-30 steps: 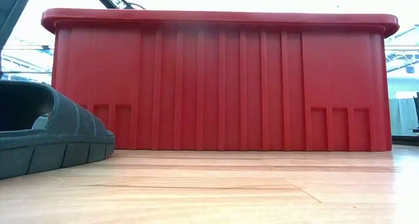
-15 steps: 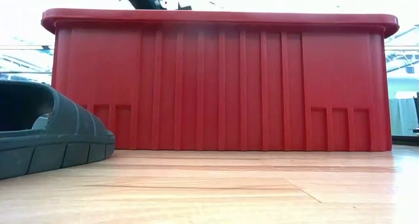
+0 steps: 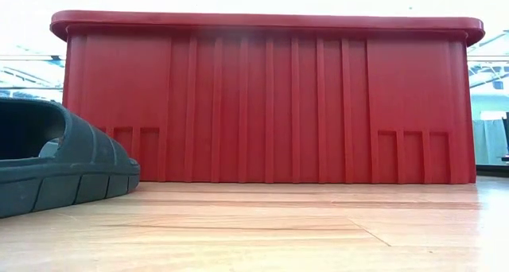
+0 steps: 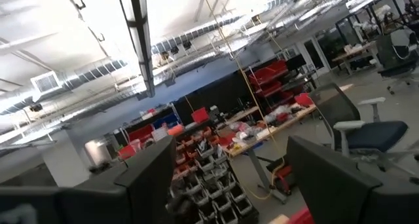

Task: Pick and place slides into bin
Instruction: Put the black slipper into the red container

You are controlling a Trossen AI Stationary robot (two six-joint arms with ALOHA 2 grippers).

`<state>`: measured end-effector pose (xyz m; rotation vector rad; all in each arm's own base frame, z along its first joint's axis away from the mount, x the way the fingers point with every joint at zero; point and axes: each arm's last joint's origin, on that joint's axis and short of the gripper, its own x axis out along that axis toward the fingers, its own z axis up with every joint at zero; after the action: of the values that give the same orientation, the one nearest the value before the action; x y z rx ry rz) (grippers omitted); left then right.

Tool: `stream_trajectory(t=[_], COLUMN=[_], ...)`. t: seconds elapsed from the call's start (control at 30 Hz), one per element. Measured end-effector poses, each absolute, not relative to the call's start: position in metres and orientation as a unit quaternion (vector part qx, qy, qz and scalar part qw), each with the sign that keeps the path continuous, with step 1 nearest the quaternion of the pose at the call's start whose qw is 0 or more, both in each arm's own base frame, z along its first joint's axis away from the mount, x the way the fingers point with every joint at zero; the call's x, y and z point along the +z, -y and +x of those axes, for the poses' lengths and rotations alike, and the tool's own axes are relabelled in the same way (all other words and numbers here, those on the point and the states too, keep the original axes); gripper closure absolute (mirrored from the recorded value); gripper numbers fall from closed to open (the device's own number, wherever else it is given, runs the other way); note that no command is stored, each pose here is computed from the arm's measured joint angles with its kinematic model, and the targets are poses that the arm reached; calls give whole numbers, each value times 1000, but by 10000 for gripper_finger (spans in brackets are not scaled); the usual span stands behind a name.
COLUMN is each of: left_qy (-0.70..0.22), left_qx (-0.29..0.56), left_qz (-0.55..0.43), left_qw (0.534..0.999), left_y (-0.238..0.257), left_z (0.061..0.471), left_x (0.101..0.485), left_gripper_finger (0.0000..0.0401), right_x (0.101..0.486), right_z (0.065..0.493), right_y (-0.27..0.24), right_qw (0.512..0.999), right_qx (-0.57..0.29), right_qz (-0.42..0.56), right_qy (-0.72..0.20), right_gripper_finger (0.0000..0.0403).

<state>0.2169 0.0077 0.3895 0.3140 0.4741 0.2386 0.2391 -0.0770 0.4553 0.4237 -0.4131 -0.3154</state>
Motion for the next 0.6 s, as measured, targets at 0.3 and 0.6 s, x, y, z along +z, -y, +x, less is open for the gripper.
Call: stream_trajectory(t=[0.3, 0.6], left_qy=[-257, -369], left_qx=[-17, -133], left_qz=[93, 110], left_qw=[962, 913], left_y=[58, 131], left_z=[190, 191], left_x=[385, 346], left_gripper_finger=[146, 146], right_x=[445, 440], right_z=[254, 260], right_y=[82, 83], right_qw=[944, 940], right_qx=[-158, -140], right_qz=[222, 257], right_qy=[184, 177], right_gripper_finger=[122, 122])
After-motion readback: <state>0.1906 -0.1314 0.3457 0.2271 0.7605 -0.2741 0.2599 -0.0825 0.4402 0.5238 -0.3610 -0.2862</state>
